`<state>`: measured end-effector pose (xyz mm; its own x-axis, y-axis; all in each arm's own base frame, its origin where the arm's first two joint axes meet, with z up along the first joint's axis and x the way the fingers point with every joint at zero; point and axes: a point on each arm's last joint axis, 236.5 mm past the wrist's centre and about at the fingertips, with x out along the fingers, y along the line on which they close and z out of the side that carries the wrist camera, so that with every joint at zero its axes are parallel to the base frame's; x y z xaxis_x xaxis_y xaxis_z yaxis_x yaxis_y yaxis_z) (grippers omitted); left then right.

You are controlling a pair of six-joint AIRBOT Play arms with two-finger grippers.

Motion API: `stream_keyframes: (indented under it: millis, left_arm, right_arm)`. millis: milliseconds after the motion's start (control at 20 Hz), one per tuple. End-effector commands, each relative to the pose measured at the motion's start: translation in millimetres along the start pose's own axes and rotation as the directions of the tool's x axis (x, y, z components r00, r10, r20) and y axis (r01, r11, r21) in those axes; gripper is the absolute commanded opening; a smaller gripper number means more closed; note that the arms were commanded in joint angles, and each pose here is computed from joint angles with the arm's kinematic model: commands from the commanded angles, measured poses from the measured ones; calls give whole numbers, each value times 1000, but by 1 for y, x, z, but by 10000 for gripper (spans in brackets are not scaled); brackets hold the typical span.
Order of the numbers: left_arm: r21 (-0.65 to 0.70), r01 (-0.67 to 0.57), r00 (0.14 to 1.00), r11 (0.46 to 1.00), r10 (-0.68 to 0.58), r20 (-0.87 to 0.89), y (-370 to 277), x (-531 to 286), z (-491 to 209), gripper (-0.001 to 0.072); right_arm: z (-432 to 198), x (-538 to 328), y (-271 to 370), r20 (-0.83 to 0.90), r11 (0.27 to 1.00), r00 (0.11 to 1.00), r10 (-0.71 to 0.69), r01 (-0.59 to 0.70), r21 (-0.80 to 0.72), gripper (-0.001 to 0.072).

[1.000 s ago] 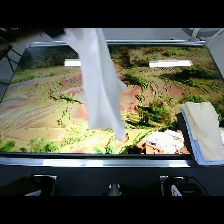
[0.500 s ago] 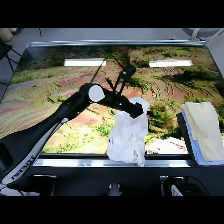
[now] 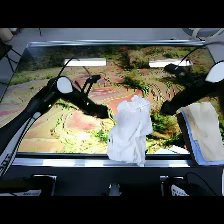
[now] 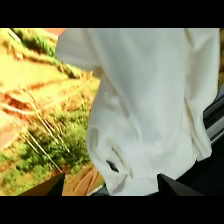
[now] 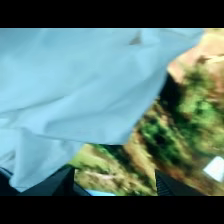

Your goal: Fold the shirts.

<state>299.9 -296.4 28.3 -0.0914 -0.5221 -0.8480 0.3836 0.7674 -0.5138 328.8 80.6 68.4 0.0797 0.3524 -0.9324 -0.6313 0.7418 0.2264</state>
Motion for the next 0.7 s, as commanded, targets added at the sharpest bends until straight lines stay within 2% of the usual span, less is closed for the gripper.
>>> stream_keyframes:
  millis: [0, 100, 200, 500, 650]
  left_arm:
    - [-130, 71, 994, 989, -82, -78, 2, 34, -65, 707]
    - [-184, 109, 983, 977, -133, -123, -10, 70, -95, 707]
    - [-183, 105, 974, 978, -138, -179, -21, 98, -120, 707]
    - [-122, 85, 946, 989, -119, -301, -44, 138, -160, 707]
    - [-128, 74, 957, 989, -107, -268, -43, 147, -153, 705]
  right_arm:
    - [-22, 65, 52, -18, 948, 949, 314, -313, 59, 558]
    - [-51, 91, 62, -71, 928, 928, 365, -358, 101, 652]
    - [-75, 109, 71, -108, 913, 909, 402, -390, 119, 675]
    - [-90, 126, 73, -118, 913, 909, 401, -385, 134, 679]
    - [-98, 129, 63, -153, 931, 921, 359, -342, 127, 679]
